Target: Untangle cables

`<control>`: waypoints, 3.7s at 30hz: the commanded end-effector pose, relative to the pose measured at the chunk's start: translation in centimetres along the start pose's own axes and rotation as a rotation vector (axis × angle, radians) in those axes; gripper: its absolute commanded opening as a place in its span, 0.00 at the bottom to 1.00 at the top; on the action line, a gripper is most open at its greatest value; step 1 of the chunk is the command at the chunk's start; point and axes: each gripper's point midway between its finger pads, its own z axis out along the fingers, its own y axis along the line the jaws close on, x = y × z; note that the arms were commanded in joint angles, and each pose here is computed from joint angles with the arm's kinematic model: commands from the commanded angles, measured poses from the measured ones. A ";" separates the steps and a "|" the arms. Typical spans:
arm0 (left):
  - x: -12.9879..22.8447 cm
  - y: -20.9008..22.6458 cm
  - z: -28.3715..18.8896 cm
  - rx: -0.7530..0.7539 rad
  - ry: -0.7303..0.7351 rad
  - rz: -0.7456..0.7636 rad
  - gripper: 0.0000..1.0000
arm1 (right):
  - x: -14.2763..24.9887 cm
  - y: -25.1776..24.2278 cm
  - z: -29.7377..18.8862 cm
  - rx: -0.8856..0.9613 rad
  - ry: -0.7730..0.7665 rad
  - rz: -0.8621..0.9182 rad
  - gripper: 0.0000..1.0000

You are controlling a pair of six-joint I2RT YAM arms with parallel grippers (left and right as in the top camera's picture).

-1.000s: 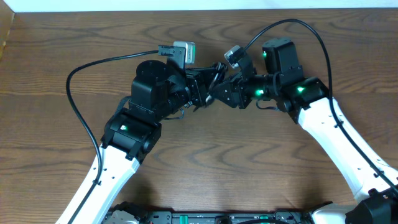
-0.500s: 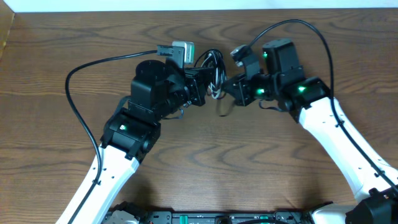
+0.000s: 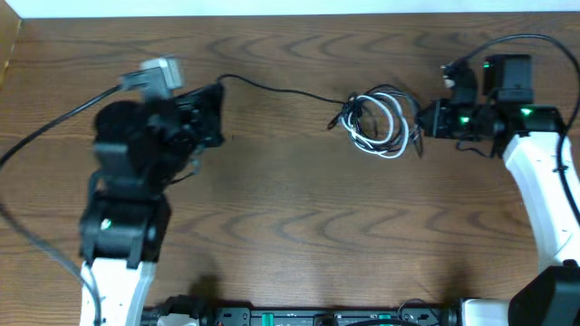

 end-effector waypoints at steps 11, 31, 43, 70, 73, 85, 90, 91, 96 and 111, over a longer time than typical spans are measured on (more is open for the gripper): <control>-0.3 -0.1 -1.8 0.075 0.037 -0.023 0.68 | 0.8 -0.2 -0.9 -0.076 0.031 -0.039 0.01; 12.2 -4.7 6.4 0.376 0.543 -0.038 0.81 | -0.1 13.0 -8.4 -0.507 -0.163 -0.292 0.01; 20.9 -8.2 9.8 0.468 0.755 0.008 0.81 | -0.1 14.7 -11.5 -0.526 -0.243 -0.341 0.01; 23.7 -3.2 13.8 0.204 0.727 0.118 0.80 | 0.6 16.8 -13.9 -0.630 -0.269 -0.397 0.01; 24.5 -2.7 14.0 0.192 0.753 0.110 0.74 | 0.6 16.8 -14.0 -0.630 -0.271 -0.399 0.01; 25.0 -3.0 13.8 0.216 0.778 0.094 0.07 | 0.3 16.3 -13.7 -0.595 -0.281 -0.390 0.01; 25.3 -3.2 13.5 0.233 0.797 0.081 0.53 | 0.3 16.3 -13.7 -0.595 -0.280 -0.390 0.01; 25.4 -3.2 13.3 0.229 0.805 0.078 0.59 | 0.3 16.3 -13.7 -0.595 -0.280 -0.390 0.01; 25.7 -3.7 12.8 0.263 0.831 0.063 0.67 | 0.2 16.4 -13.7 -0.595 -0.284 -0.393 0.01; 26.0 -3.4 12.8 0.257 0.836 0.062 0.49 | 0.0 16.6 -13.9 -0.604 -0.296 -0.402 0.01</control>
